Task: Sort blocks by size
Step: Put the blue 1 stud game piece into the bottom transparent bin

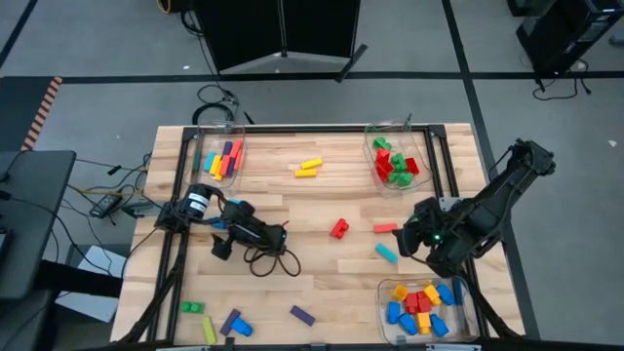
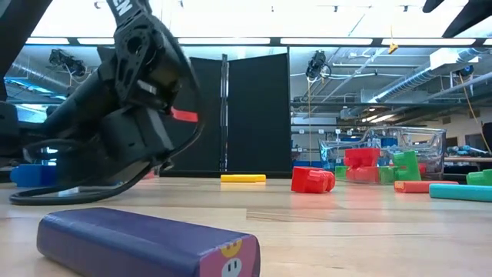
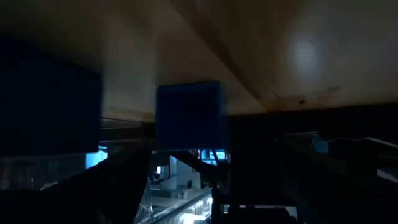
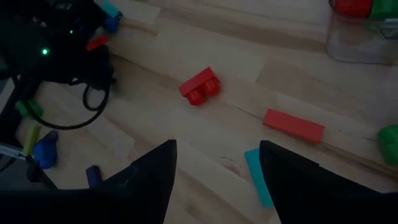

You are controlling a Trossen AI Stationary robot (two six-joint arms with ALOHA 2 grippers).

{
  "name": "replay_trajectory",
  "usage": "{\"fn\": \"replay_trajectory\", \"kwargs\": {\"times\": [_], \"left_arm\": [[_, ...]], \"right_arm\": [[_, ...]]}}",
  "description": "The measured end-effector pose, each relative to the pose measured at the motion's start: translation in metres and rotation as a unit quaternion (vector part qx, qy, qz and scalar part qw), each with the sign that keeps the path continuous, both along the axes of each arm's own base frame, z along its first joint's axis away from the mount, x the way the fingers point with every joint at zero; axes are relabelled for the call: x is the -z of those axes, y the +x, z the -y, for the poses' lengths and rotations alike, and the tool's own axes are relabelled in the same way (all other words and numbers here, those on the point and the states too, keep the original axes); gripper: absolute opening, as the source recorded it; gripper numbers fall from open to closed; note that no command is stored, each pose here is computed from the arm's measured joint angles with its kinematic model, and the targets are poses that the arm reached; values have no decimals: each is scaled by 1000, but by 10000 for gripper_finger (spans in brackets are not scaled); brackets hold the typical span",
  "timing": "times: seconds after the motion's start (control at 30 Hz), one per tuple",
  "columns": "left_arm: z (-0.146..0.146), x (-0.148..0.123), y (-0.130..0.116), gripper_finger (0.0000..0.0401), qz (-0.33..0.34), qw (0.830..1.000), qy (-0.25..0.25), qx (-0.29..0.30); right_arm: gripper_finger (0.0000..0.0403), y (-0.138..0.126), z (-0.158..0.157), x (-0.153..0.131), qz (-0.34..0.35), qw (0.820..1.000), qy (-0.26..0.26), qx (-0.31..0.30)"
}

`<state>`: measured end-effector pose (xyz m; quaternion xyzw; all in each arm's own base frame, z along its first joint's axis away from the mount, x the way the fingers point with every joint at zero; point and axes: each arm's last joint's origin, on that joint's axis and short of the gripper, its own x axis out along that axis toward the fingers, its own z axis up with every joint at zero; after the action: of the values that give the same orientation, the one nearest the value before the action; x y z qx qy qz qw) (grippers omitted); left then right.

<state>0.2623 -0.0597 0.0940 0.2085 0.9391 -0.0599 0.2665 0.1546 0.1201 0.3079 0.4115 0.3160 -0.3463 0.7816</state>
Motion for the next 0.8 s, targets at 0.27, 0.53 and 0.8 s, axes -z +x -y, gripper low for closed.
{"fn": "replay_trajectory", "kwargs": {"times": [0.27, 0.53, 0.8], "left_arm": [[-3, 8, -14, 349, -21, 1000, -11, -7], [-2, 12, -12, 266, -5, 999, -36, 9], [-1, 13, -12, 162, -2, 999, -45, -2]], "right_arm": [[239, 7, 10, 0, -5, 1000, -9, 18], [241, 11, 15, 0, -10, 1000, -17, 22], [239, 11, 15, 0, -12, 1000, -21, 17]]}}
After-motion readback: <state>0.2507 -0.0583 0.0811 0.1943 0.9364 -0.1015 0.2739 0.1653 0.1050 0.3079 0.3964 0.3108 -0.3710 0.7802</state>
